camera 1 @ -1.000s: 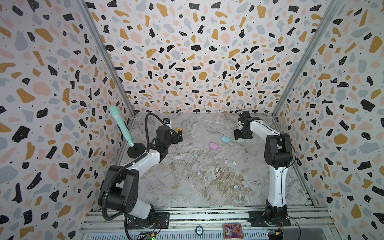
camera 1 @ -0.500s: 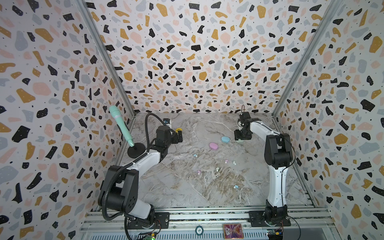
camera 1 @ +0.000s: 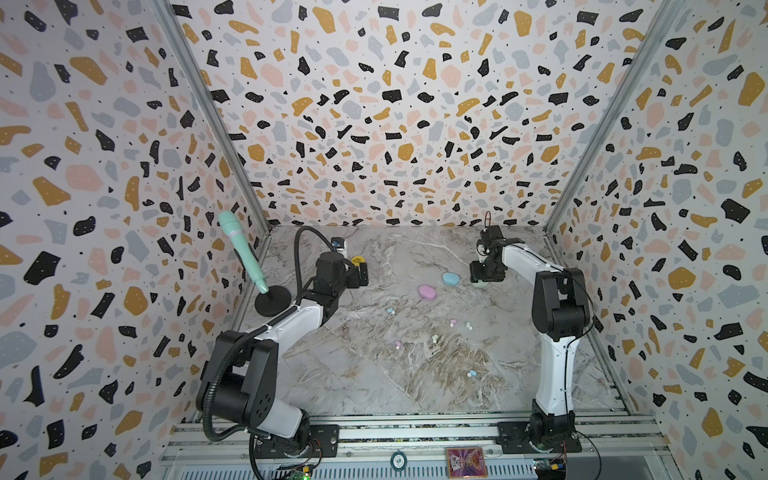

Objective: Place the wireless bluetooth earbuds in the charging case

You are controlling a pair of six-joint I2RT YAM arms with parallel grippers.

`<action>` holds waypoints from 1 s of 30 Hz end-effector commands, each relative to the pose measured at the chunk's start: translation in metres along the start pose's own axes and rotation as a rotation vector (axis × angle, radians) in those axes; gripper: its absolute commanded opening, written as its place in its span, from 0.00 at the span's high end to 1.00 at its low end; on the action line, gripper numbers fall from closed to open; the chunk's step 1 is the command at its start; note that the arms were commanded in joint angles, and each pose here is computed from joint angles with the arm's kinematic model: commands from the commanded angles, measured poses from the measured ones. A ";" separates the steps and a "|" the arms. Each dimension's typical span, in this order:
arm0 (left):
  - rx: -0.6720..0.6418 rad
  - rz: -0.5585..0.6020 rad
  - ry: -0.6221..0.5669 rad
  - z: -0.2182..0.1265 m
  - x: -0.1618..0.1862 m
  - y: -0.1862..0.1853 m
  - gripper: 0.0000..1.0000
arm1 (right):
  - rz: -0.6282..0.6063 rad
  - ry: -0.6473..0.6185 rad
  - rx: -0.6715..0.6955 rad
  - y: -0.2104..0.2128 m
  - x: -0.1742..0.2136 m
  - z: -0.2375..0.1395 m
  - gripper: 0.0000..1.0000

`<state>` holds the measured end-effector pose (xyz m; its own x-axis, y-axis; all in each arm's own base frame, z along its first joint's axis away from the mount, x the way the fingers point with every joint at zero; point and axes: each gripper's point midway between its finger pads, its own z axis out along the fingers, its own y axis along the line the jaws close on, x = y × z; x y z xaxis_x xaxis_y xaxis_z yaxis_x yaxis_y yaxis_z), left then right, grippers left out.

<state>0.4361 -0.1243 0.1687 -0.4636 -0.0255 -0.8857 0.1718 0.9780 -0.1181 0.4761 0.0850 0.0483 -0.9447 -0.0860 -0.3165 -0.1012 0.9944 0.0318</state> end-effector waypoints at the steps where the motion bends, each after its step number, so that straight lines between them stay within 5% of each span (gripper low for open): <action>1: 0.090 0.073 -0.048 -0.013 -0.011 -0.031 0.00 | 0.010 -0.080 -0.025 0.005 -0.006 -0.054 0.44; 15: 0.611 0.198 -0.102 -0.090 0.042 -0.170 0.00 | -0.091 -0.088 -0.230 0.086 0.068 -0.147 0.45; 23: 0.775 0.284 -0.171 -0.129 0.038 -0.203 0.00 | -0.181 -0.079 -0.378 0.155 0.096 -0.197 0.45; 30: 0.815 0.378 -0.199 -0.131 0.049 -0.216 0.02 | -0.225 -0.085 -0.448 0.197 0.105 -0.226 0.45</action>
<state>0.2674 -0.3038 0.2059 -0.1892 0.1536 -0.9699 0.8476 0.5242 -0.0824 0.2969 0.2519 0.2051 -0.8585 -0.3002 -0.4158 -0.4452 0.8387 0.3136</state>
